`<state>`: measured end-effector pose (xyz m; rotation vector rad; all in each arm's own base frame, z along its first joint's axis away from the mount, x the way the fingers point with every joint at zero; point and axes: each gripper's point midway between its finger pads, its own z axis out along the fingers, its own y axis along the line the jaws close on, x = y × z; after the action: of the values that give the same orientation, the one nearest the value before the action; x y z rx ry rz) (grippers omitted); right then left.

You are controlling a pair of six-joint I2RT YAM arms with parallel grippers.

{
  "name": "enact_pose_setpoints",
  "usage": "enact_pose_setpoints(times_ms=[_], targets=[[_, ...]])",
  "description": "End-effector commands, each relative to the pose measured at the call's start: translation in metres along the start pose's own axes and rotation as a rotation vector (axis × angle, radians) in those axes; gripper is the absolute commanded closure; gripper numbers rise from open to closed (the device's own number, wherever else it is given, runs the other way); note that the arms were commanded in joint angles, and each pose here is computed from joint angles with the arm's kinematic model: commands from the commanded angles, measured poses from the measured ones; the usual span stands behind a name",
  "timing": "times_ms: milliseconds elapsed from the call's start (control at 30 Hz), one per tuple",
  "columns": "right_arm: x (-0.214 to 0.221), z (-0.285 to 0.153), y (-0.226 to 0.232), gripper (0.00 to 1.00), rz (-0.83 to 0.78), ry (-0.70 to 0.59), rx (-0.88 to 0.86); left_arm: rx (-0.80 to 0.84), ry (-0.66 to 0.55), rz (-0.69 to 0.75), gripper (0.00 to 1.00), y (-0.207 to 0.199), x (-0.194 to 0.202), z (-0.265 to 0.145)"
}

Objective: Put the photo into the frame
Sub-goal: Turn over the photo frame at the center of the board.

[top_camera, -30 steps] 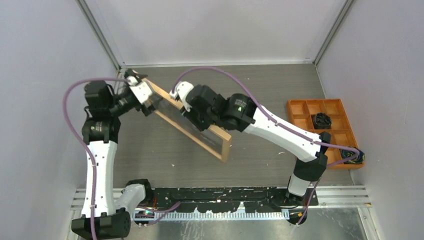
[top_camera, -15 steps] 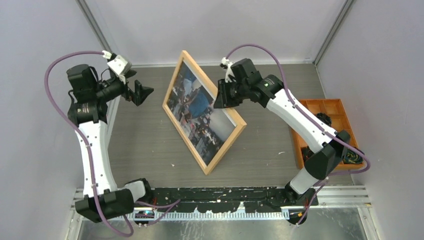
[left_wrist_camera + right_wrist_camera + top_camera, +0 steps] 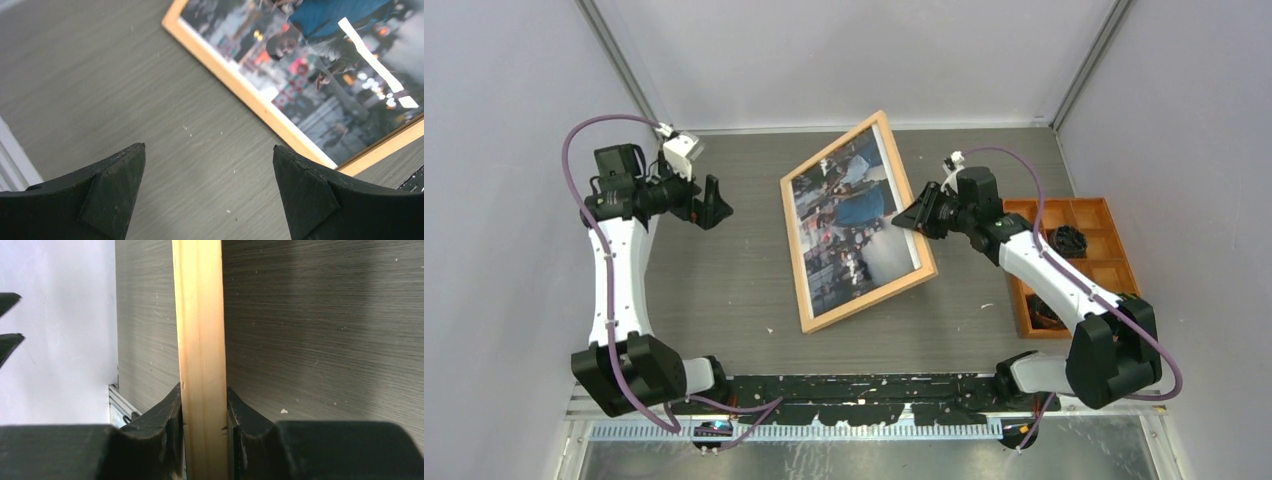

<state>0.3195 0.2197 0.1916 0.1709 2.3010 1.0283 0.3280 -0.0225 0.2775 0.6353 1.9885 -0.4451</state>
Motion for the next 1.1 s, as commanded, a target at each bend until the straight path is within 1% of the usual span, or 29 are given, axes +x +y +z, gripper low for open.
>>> enact_pose_setpoints(times_ms=[0, 100, 167, 200, 300, 400, 533, 633, 667, 733, 800, 833, 867, 900, 1000, 1067], targets=[[-0.023, 0.003, -0.016, 0.85, 0.067, -0.189, 0.037, -0.048, 0.140, -0.051, 0.00, 0.013, 0.035, 0.001], [-0.009, 0.012, -0.041, 0.83, 0.083, -0.199, 0.072, -0.064, 0.169, -0.069, 0.00, 0.015, 0.048, 0.004], [-0.003, 0.018, -0.052, 0.77, 0.096, -0.227, 0.067, -0.061, 0.175, -0.083, 0.00, 0.012, 0.059, 0.007], [0.002, 0.021, -0.059, 0.76, 0.101, -0.233, 0.067, -0.062, 0.171, -0.086, 0.00, 0.011, 0.062, 0.007], [0.014, 0.030, -0.079, 0.75, 0.116, -0.248, 0.071, -0.053, 0.150, -0.088, 0.00, 0.006, 0.067, 0.010], [0.017, 0.043, -0.081, 0.73, 0.134, -0.264, 0.005, -0.051, 0.136, -0.090, 0.00, 0.006, 0.072, 0.015], [0.028, 0.066, -0.077, 0.71, 0.187, -0.206, -0.100, -0.030, 0.158, -0.108, 0.00, 0.006, 0.083, 0.022], [0.037, 0.079, -0.084, 0.65, 0.253, -0.173, -0.165, -0.019, 0.187, -0.129, 0.00, 0.006, 0.095, 0.026], [0.035, 0.079, -0.081, 0.62, 0.267, -0.179, -0.197, -0.013, 0.193, -0.130, 0.00, 0.006, 0.097, 0.027], [0.038, 0.083, -0.086, 0.48, 0.301, -0.174, -0.222, -0.014, 0.203, -0.134, 0.00, 0.005, 0.102, 0.027], [0.042, 0.085, -0.093, 0.32, 0.318, -0.166, -0.212, -0.014, 0.202, -0.124, 0.00, 0.004, 0.105, 0.028], [0.043, 0.086, -0.098, 0.21, 0.315, -0.164, -0.191, -0.014, 0.201, -0.123, 0.00, 0.004, 0.106, 0.028], [0.045, 0.087, -0.102, 0.04, 0.311, -0.158, -0.167, -0.016, 0.196, -0.117, 0.00, 0.004, 0.106, 0.028], [0.046, 0.087, -0.104, 0.01, 0.297, -0.152, -0.146, -0.014, 0.196, -0.117, 0.00, 0.003, 0.108, 0.028], [0.050, 0.085, -0.116, 0.00, 0.261, -0.125, -0.049, -0.014, 0.192, -0.115, 0.00, 0.003, 0.109, 0.030], [0.054, 0.080, -0.138, 0.00, 0.236, -0.099, 0.109, -0.015, 0.194, -0.130, 0.00, 0.005, 0.110, 0.032]])
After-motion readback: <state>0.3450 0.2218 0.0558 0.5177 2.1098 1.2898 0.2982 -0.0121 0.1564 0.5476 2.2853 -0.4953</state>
